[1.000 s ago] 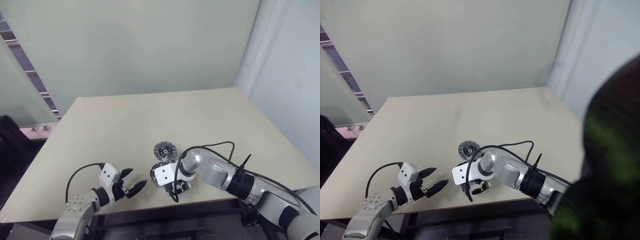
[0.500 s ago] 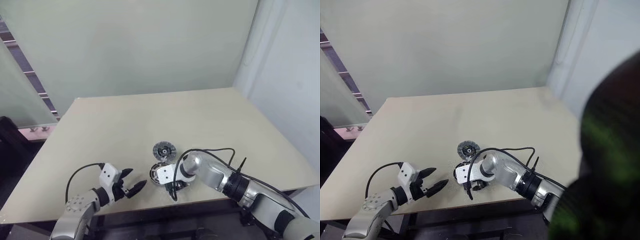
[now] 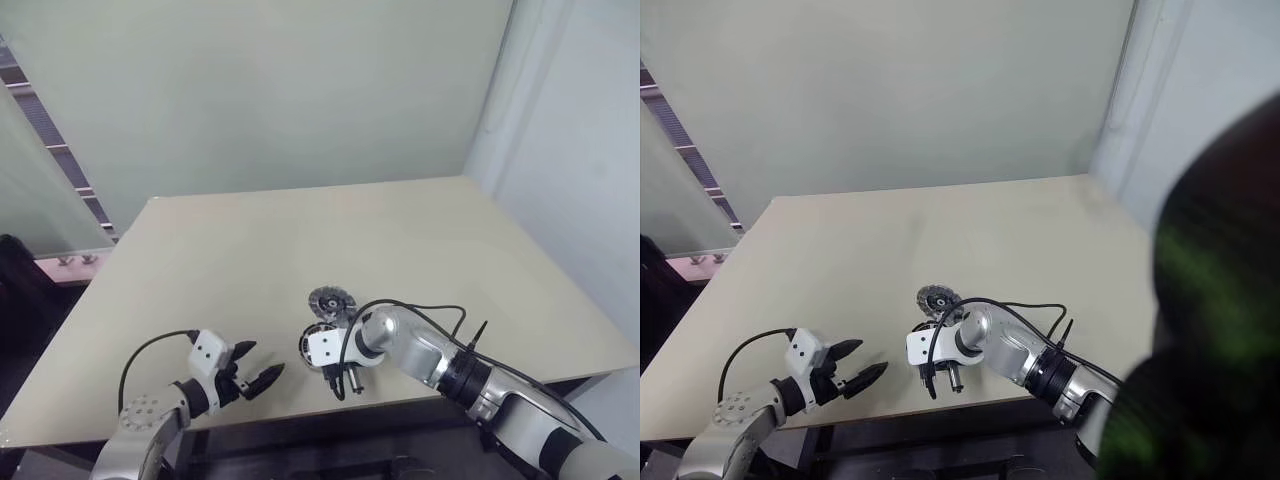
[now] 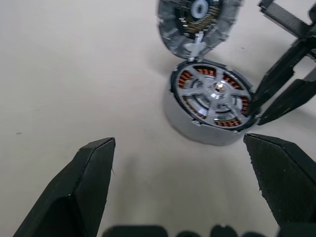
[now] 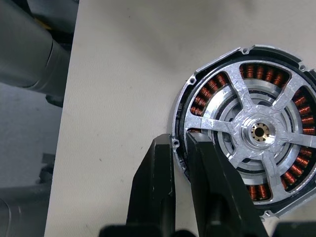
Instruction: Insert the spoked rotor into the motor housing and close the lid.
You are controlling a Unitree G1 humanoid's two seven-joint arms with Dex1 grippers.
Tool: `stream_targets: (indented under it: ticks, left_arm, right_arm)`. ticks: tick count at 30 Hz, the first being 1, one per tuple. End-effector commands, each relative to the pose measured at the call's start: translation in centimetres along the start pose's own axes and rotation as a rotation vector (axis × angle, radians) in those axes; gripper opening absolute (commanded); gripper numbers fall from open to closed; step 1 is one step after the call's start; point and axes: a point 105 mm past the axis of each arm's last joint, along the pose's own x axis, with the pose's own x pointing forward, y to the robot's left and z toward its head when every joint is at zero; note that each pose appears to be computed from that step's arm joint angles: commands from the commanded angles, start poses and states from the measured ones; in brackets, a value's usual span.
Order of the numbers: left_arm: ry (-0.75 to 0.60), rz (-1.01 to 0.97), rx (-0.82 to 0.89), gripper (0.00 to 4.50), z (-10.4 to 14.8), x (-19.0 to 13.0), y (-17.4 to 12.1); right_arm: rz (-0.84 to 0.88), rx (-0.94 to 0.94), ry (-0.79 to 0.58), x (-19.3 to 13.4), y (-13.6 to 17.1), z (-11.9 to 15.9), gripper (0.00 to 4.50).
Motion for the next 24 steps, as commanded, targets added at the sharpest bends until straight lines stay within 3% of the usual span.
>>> stream_targets:
  ticks: [1,15,19,24]
  left_arm:
    - [-0.043,0.010,0.038,4.50,1.6,-0.3,0.3]
    - [-0.051,0.010,0.031,4.50,1.4,0.1,0.1]
    - [-0.054,0.010,0.031,4.50,1.4,0.2,0.1]
    - [-0.055,0.013,0.033,4.50,1.5,0.2,0.2]
  right_arm:
    - [-0.087,0.133,-0.059,-0.7,-1.4,1.2,0.08]
    - [-0.155,0.737,-0.236,-0.2,-2.6,3.9,0.08]
    - [-0.162,0.804,-0.244,-0.1,-2.6,3.9,0.08]
    - [-0.173,0.742,-0.214,0.1,-2.3,3.5,0.08]
